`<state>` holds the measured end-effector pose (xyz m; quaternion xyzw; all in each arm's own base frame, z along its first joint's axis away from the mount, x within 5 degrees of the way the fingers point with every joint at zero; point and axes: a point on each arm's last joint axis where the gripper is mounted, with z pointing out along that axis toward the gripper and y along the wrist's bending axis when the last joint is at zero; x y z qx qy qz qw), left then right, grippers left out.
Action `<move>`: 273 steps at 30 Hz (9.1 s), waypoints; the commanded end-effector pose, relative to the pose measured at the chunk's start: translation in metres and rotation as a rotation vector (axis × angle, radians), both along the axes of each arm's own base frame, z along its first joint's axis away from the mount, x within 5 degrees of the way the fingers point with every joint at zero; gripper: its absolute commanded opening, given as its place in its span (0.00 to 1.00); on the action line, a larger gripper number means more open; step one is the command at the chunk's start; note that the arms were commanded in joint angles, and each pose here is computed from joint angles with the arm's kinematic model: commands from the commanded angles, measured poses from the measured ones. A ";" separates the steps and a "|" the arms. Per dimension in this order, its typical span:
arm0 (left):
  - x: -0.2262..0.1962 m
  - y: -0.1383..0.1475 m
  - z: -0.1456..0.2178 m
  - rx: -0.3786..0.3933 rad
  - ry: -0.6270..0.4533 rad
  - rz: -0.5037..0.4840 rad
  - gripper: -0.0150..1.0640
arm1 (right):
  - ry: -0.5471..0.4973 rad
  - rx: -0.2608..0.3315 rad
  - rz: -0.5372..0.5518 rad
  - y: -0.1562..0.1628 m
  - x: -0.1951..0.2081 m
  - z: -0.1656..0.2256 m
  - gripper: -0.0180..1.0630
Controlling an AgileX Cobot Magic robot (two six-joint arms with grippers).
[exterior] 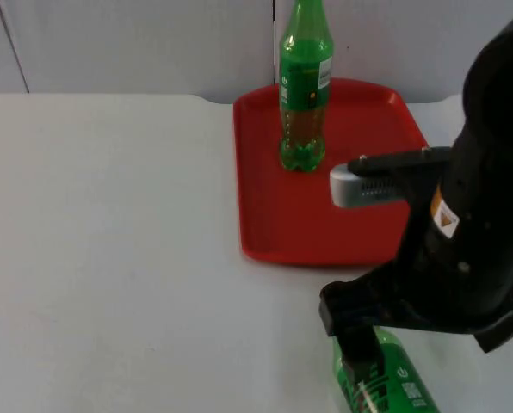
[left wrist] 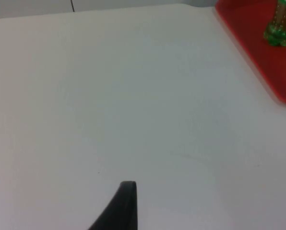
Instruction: Place the bottle upright on the tray.
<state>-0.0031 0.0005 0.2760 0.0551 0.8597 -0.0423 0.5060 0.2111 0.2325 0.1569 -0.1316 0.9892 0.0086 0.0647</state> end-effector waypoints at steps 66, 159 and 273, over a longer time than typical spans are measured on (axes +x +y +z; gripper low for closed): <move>0.000 0.000 -0.001 0.000 -0.002 0.002 0.95 | -0.828 0.279 0.409 -0.005 0.001 0.145 0.02; 0.000 0.000 -0.001 0.000 -0.002 0.002 0.95 | -1.360 0.959 0.882 -0.032 0.139 0.059 0.02; 0.000 0.001 -0.001 0.002 -0.002 0.003 0.95 | -0.935 0.659 0.722 -0.155 0.196 -0.029 0.99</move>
